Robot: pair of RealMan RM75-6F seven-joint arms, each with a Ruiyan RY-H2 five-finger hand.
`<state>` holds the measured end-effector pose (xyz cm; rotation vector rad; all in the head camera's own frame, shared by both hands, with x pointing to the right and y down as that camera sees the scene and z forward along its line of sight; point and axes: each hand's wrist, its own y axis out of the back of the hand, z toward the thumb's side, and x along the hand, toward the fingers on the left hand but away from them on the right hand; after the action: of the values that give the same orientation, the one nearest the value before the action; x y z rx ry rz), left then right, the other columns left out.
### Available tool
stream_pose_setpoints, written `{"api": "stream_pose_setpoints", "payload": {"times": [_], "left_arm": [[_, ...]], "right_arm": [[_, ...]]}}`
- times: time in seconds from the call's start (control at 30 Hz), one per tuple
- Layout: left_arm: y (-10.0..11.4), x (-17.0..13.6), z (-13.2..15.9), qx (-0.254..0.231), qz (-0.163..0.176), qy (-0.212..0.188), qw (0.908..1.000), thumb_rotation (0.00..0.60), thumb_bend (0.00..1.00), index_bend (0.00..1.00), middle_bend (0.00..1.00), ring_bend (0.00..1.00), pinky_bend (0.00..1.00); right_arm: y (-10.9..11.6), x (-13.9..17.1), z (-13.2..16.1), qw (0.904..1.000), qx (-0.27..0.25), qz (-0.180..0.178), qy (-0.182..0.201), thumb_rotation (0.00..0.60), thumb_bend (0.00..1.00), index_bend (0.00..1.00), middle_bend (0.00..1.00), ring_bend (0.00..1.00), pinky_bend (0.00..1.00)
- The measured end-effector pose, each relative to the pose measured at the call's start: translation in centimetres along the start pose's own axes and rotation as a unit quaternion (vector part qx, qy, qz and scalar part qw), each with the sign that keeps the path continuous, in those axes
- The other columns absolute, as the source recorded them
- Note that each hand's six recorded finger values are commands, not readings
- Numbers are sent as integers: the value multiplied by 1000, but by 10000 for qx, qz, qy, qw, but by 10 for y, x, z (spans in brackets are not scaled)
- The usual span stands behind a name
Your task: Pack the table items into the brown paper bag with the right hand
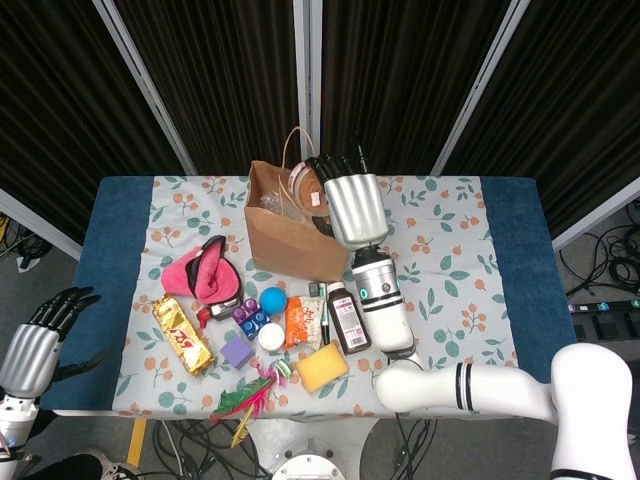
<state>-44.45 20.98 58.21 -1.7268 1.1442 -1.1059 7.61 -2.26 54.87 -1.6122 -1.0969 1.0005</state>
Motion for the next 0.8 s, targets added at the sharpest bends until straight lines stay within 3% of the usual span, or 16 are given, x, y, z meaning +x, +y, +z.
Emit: {"api": "stream_pose_setpoints", "payload": {"times": [0.13,0.27,0.57,0.8], "left_arm": [[-2,-2,-1,-11,-45,27,10000,600,113,263,266,170,246],[-2,-2,-1,-7,-33,18,10000,600,114,263,266,170,246],[-2,-3,1,-12,-41,-11,10000,600,114,263,266,170,246],[-1,-3,2,-27,-46,-22,10000,600,114,263,266,170,246]], "right_arm": [[-8,1,4,9994,-77,303,126,600,95,216,182,27,0],[-5,2,3,9987,-64,463,212,600,67,106,125,0,0],[9,5,-12,9986,-80,522,44,600,68,48,102,0,0],[31,28,-30,9992,-198,346,64,600,63,102,195,41,0]]}}
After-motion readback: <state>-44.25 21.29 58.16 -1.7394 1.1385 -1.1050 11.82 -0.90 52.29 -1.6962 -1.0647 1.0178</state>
